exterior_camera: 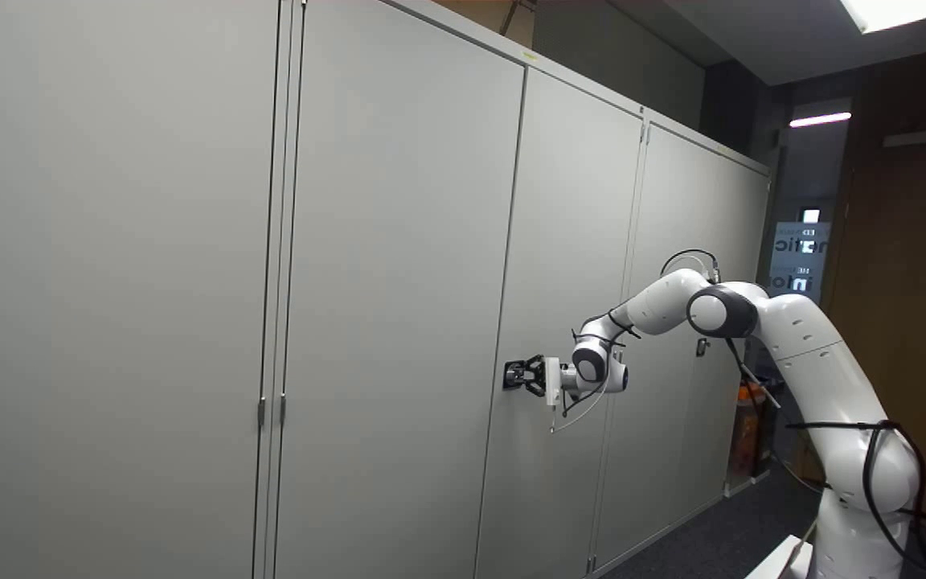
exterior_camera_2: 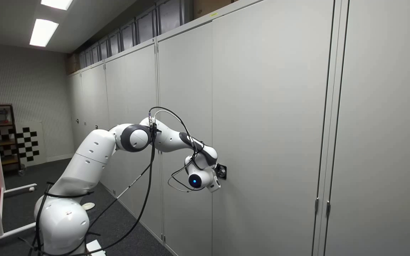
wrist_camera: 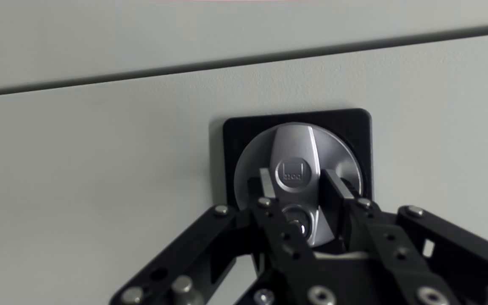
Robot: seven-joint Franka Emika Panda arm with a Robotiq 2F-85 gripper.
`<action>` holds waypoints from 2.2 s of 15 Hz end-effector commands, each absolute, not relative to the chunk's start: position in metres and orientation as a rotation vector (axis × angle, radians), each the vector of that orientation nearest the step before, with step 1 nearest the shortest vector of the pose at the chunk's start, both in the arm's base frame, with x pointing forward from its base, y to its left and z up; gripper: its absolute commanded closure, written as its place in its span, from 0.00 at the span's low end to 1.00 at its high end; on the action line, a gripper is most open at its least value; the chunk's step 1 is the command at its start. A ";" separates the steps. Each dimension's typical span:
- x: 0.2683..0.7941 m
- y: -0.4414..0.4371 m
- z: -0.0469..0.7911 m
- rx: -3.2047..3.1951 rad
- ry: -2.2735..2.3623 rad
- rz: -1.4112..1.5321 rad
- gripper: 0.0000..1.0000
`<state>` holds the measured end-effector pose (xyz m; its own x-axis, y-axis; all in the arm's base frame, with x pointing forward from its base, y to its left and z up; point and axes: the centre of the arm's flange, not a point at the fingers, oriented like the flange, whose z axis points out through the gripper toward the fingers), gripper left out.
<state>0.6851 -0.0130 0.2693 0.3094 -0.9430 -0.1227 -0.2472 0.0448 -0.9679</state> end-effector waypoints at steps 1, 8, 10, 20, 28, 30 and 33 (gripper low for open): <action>0.670 -0.019 0.273 -1.454 1.108 -0.778 0.92; 0.646 -0.026 0.271 -1.457 1.036 -0.755 0.92; 0.638 -0.027 0.271 -1.458 1.016 -0.754 0.92; 0.607 -0.034 0.279 -1.488 0.974 -0.731 0.92; 0.591 -0.043 0.281 -1.492 0.950 -0.706 0.92; 0.588 -0.046 0.281 -1.491 0.948 -0.703 0.92; 0.584 -0.048 0.281 -1.491 0.952 -0.699 0.92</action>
<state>0.6096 -0.0443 0.2621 0.4608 -0.8829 -0.0907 -0.2031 -0.0055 -0.9791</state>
